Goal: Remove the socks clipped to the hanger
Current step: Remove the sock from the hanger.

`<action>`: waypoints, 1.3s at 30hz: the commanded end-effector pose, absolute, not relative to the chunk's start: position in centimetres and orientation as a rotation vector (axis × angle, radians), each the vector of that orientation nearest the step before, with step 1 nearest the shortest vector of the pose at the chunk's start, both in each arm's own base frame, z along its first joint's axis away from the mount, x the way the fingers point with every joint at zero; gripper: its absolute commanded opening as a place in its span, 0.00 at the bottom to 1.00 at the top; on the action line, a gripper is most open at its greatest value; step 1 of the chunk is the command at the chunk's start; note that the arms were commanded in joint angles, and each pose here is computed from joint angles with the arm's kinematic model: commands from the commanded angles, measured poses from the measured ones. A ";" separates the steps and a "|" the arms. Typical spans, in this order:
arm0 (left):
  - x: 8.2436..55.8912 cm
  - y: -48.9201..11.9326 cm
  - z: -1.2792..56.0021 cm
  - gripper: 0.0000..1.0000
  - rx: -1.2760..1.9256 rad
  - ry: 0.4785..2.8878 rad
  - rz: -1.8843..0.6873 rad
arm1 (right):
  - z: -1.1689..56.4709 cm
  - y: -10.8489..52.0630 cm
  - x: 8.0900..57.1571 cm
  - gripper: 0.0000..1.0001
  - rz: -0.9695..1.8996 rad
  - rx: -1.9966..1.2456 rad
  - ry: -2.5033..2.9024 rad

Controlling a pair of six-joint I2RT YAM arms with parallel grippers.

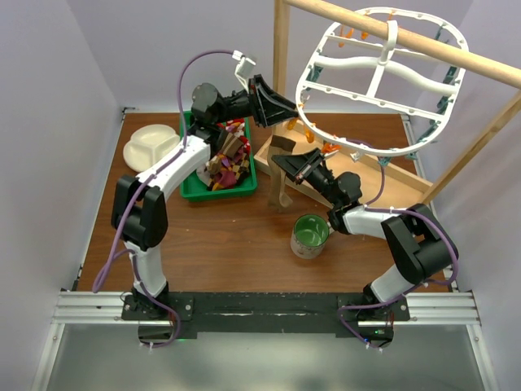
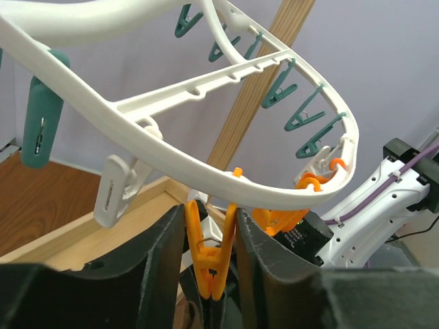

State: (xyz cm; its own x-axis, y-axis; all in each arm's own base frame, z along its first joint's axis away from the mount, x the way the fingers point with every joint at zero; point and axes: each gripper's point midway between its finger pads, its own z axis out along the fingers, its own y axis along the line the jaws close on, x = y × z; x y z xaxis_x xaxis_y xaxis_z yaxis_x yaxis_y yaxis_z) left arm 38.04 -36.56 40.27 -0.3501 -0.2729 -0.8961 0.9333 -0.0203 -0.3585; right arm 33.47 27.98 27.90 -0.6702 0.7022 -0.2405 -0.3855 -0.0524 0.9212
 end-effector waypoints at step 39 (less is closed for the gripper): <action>36.6 -32.5 32.5 0.56 0.654 1.522 -1.291 | 33.5 26.9 30.4 0.11 1.891 0.151 1.194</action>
